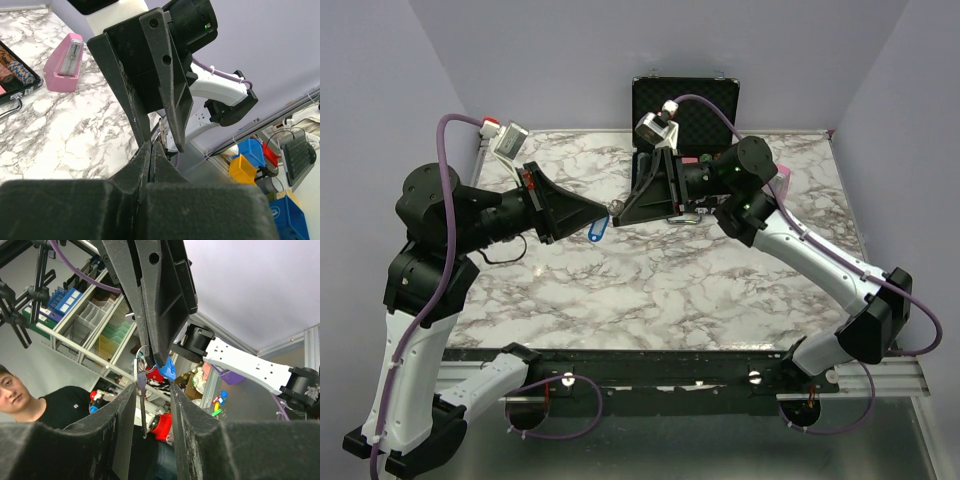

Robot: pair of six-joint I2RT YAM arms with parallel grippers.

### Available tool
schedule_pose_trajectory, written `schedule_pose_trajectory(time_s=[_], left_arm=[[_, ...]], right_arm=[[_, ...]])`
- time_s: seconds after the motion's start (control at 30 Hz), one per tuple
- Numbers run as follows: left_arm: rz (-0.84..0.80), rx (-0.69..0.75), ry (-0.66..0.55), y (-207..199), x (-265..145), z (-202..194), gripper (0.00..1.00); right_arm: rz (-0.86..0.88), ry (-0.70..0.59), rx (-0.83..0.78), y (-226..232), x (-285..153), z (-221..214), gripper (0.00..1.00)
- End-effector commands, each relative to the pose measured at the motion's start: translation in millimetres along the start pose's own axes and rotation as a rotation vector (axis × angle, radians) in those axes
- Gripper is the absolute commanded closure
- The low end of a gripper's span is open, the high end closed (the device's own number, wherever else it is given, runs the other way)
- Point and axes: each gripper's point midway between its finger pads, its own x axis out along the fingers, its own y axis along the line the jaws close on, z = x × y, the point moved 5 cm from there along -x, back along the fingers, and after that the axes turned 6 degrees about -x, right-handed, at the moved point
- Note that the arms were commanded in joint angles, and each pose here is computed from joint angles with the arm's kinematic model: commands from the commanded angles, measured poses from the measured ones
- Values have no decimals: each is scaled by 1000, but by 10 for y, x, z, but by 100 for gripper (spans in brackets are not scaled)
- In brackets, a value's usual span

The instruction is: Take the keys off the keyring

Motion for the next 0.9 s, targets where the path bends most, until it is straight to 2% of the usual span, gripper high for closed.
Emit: schedule_pose_trajectory(time_s=[0.0,0.17,0.33,0.7,0.77,0.87], left_arm=[[-1,33,-24,-59,-51,25,100],[0,33,-15,-52,-56,6,100],[7,33,-8,-36,-60,-10,100],[32,35,5,26,-54,-40,100],[38,38,5,31,-56,-38,100],[40,40,3,35,-54,-31,100]], right_arm=[[15,-4,-49,149,-13,-6,57],[4,-10,-62,168,0,31,57],[-7,-21,-64,162,15,68,66],[-9,-29,-67,168,28,98,65],[-11,-28,-65,156,27,92,67],[-17,-26,-57,134,27,87,76]])
